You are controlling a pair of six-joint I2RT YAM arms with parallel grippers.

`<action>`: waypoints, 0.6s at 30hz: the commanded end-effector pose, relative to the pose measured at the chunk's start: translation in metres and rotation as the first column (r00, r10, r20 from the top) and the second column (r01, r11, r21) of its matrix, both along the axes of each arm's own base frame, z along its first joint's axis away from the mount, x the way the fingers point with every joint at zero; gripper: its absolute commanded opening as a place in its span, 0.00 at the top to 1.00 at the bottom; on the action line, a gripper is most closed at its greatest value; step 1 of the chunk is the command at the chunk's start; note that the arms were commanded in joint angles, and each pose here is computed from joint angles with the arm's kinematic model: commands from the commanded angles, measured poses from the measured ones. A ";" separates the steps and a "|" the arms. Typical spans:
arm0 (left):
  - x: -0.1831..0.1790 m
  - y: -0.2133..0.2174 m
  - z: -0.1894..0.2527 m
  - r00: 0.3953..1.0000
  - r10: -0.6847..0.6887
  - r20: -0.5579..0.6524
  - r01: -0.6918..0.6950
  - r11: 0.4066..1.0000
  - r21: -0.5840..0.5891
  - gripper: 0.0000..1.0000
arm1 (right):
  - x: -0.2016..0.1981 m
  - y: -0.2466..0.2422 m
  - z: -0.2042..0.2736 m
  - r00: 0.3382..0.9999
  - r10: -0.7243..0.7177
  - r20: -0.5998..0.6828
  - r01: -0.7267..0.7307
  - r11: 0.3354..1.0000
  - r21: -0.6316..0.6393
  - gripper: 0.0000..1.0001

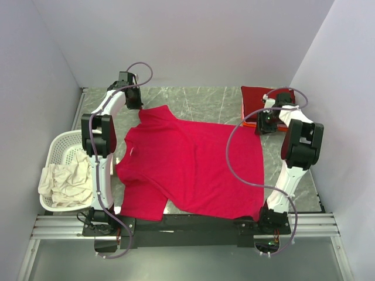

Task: Fold and stack the t-shirts
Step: Flatten the tshirt out

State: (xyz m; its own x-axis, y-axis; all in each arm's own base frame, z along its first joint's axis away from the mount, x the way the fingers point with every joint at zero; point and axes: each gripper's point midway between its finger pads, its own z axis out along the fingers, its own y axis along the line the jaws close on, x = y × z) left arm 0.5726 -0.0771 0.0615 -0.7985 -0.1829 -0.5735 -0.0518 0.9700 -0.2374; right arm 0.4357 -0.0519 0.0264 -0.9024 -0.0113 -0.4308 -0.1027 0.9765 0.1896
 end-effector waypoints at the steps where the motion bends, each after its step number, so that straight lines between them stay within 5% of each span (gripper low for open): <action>1: 0.008 -0.005 0.029 0.998 -0.013 0.062 0.015 1.000 -0.019 1.00 | 0.018 -0.005 0.007 0.999 -0.008 0.052 0.013 0.996 -0.084 0.50; 18: 0.004 -0.004 0.030 0.998 -0.020 0.061 0.020 1.000 -0.012 1.00 | -0.020 0.006 -0.003 0.998 0.064 -0.024 -0.066 0.990 -0.121 0.84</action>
State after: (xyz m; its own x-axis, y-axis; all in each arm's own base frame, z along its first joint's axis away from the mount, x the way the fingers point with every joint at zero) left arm 0.5725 -0.0776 0.0615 -0.7989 -0.1815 -0.5734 -0.0494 0.9700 -0.2382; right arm 0.4318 -0.0485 0.0174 -0.9054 -0.0859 -0.4157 -0.1360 0.9864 0.0925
